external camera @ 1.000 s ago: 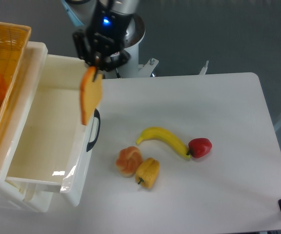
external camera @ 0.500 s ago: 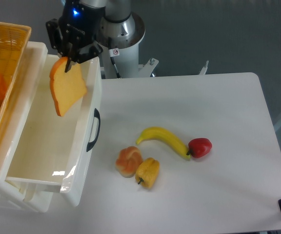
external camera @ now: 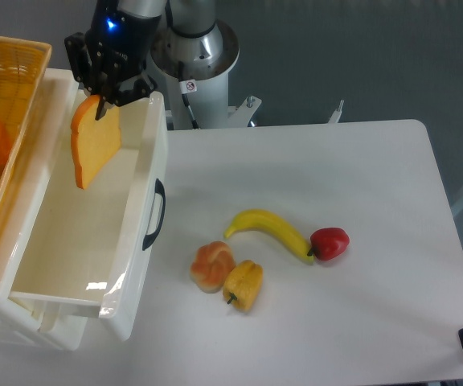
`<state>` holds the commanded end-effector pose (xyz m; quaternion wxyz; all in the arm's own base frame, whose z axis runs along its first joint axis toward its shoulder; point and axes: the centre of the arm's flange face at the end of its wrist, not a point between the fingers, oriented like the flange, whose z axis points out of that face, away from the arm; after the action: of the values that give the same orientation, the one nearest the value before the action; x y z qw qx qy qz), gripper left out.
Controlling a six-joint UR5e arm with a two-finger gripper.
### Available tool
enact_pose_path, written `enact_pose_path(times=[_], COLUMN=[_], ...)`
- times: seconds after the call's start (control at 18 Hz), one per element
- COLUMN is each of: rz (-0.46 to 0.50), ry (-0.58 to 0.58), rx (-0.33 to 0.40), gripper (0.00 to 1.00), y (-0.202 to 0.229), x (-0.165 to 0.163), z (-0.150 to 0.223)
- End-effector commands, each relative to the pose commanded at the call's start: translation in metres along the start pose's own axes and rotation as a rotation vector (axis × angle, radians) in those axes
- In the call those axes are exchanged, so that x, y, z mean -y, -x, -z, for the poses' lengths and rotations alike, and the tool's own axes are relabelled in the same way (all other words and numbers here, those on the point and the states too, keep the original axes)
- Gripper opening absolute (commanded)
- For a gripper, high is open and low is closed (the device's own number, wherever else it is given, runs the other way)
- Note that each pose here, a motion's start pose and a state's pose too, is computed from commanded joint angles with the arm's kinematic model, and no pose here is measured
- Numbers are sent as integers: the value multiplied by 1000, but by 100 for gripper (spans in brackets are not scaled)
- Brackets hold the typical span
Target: Place the bread slice in the upper white drawer
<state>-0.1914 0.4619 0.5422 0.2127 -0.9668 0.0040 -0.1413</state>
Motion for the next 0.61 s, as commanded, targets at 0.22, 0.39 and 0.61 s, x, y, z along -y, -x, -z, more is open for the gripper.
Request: enact_pose_path(times=[0.22, 0.39, 0.61], rz=[-7, -11, -14], ry=[14, 13, 13], rx=[-10, -9, -9], gripper=[70, 81, 87], y=[4, 5, 5], x=[2, 2, 3], z=[-10, -9, -10])
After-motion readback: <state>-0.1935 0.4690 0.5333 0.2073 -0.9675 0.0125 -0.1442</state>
